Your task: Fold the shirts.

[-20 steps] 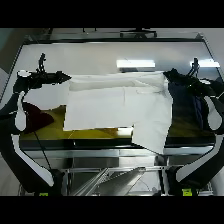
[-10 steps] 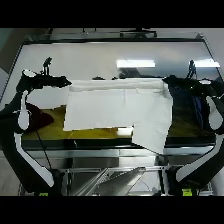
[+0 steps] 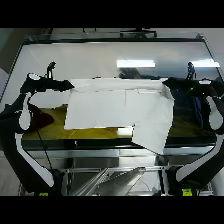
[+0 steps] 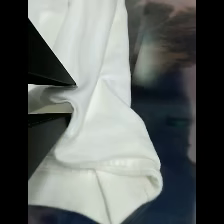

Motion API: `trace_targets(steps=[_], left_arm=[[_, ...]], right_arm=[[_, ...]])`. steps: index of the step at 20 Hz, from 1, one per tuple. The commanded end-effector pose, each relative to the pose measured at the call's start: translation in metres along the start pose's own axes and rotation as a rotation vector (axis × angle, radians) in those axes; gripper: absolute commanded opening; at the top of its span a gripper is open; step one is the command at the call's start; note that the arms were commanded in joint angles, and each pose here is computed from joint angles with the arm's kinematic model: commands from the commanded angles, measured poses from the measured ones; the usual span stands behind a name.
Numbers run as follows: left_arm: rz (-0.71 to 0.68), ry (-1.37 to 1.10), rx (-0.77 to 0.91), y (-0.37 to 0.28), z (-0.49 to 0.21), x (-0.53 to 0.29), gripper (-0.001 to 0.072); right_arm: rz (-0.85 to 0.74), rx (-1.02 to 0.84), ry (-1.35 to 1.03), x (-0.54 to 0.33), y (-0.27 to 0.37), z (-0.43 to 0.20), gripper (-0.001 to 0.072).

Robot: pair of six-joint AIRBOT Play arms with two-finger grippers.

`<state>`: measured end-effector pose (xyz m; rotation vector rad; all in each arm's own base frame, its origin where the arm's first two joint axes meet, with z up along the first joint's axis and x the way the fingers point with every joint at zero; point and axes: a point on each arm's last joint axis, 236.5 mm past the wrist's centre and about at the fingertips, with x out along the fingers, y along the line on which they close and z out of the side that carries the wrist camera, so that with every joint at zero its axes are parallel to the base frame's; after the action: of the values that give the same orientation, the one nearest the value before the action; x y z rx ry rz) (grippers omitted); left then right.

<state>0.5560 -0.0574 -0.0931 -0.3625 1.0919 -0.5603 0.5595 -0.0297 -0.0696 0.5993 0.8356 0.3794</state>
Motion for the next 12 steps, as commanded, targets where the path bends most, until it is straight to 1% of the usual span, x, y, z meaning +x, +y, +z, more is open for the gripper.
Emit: trace_targets(steps=[1, 2, 5, 6, 8, 9, 12], left_arm=[[-0.05, 0.052, -0.003, -0.015, -0.01, -0.019, 0.0292], [-0.049, 0.064, -0.032, -0.015, -0.012, -0.031, 0.0293], [-0.01, 0.146, -0.147, -0.004, -0.032, -0.076, 0.0292], [-0.016, 0.187, -0.17, -0.007, -0.042, -0.087, 0.0292], [-0.043, 0.24, -0.218, -0.015, -0.068, -0.099, 0.0292], [-0.047, 0.265, -0.239, -0.02, -0.087, -0.098, 0.0292], [-0.009, 0.365, -0.297, -0.021, -0.168, -0.086, 0.0292]], right_arm=[[0.003, 0.019, 0.072, -0.004, 0.004, -0.015, 0.0222], [-0.023, 0.027, 0.113, -0.009, 0.001, -0.023, 0.0271], [-0.155, 0.068, 0.258, -0.046, -0.015, -0.047, 0.0268], [-0.182, 0.075, 0.291, -0.063, -0.015, -0.05, 0.0267], [-0.194, 0.086, 0.327, -0.094, -0.005, -0.053, 0.0267], [-0.184, 0.095, 0.335, -0.109, 0.003, -0.056, 0.0255], [-0.202, 0.144, 0.311, -0.149, 0.009, -0.074, 0.0254]])
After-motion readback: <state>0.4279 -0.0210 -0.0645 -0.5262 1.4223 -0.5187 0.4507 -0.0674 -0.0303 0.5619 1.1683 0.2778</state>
